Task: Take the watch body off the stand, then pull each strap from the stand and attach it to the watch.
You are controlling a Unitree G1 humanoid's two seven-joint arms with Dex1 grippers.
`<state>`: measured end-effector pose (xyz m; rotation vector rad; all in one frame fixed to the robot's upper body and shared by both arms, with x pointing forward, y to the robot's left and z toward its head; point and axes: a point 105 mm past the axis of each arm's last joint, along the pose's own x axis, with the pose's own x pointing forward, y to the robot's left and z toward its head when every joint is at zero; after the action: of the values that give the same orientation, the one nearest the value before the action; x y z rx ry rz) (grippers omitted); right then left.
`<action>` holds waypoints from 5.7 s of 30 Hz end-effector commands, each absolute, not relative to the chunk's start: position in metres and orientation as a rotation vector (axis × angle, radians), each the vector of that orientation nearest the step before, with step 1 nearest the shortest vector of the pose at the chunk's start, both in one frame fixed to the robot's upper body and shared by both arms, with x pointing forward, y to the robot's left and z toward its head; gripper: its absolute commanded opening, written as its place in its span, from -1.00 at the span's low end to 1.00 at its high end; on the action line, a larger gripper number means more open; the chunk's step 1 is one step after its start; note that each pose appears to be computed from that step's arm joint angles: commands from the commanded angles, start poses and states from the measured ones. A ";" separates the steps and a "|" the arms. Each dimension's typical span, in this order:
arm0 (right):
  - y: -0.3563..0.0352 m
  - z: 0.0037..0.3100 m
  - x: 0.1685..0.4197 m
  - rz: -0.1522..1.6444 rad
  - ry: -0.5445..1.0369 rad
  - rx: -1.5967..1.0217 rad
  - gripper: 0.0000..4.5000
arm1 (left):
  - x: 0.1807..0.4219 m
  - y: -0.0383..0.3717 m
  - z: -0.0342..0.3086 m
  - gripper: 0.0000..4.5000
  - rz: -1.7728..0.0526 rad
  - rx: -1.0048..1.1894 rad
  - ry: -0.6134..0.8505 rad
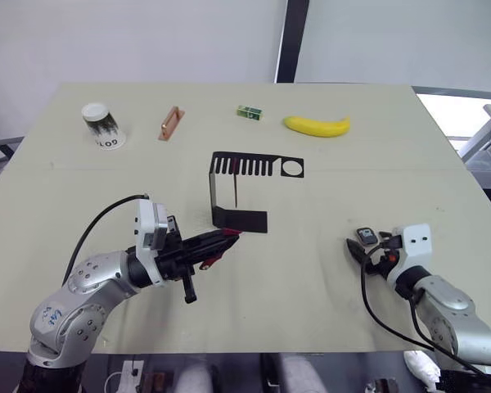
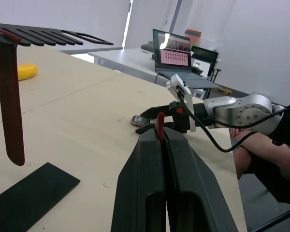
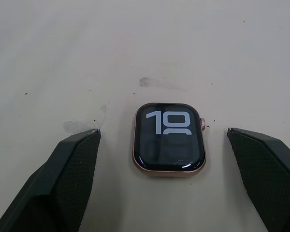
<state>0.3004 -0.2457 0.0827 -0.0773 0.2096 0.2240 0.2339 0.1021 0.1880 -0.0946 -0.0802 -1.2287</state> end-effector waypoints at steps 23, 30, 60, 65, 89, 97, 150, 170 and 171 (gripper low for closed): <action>-0.247 0.039 0.293 0.298 0.338 -0.014 -0.33 | 0.233 0.101 0.196 -1.00 -1.254 -0.068 -0.106; -0.247 0.035 0.295 0.321 0.345 -0.007 -0.33 | 0.235 0.103 0.198 -1.00 -1.249 -0.056 -0.107; -0.110 0.145 0.228 1.198 0.604 0.550 -0.33 | 0.227 0.118 0.208 -1.00 -1.385 0.574 -0.195; -0.096 0.148 0.224 1.292 0.678 0.658 -0.33 | 0.224 0.119 0.205 -1.00 -1.435 0.635 -0.167; -0.071 0.142 0.231 1.388 0.768 0.652 -0.33 | 0.221 0.092 0.185 -1.00 -1.557 0.656 -0.071; -0.071 0.141 0.230 1.378 0.764 0.638 -0.33 | 0.225 0.088 0.183 -1.00 -1.550 0.663 -0.082; -0.072 0.136 0.226 1.354 0.766 0.619 -0.33 | 0.228 0.081 0.163 -1.00 -1.549 0.665 -0.090; -0.071 0.135 0.226 1.349 0.765 0.618 -0.33 | 0.224 0.077 0.154 -1.00 -1.570 0.690 -0.086; -0.071 0.134 0.226 1.349 0.767 0.617 -0.33 | 0.224 0.077 0.154 -1.00 -1.571 0.696 -0.086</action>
<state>0.2294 -0.0745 0.1248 0.6366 0.8075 1.3103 0.2303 0.0813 0.1530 0.6735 -0.0627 -1.5452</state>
